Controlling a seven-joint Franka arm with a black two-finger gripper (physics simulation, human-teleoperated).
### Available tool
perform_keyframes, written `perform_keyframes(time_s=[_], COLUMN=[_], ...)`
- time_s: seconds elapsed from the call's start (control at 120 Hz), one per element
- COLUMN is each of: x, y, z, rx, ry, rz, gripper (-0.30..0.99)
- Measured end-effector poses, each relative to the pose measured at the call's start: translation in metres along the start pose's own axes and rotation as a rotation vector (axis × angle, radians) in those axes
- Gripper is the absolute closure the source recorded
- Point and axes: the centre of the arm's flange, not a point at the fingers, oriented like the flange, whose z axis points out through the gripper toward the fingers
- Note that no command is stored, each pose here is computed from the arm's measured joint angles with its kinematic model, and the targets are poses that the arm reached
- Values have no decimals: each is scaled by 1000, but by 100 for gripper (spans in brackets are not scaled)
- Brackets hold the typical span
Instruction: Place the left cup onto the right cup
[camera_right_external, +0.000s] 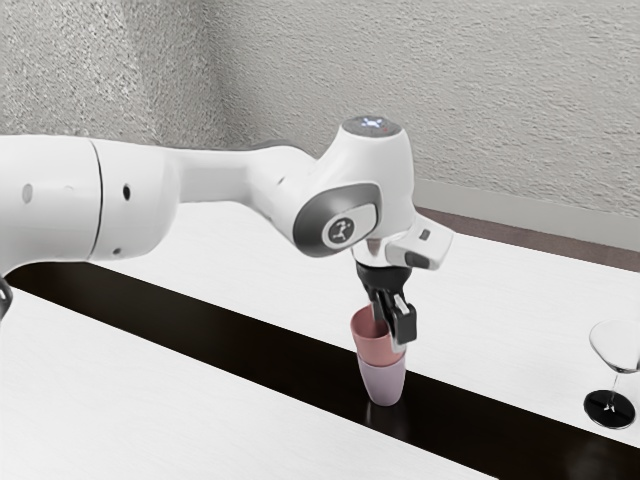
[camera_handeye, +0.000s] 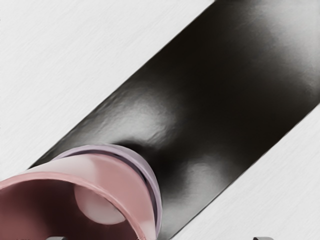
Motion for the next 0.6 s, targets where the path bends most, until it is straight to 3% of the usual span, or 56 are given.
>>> perform_keyframes(time_s=[0.25, 0.467, 0.6], x=[-16, -78, -152], y=[-40, -158, -249], z=[-66, -130, -167], rx=[1, 2, 10], ry=[63, 73, 69], rz=[-62, -272, -460], gripper=[8, 5, 4])
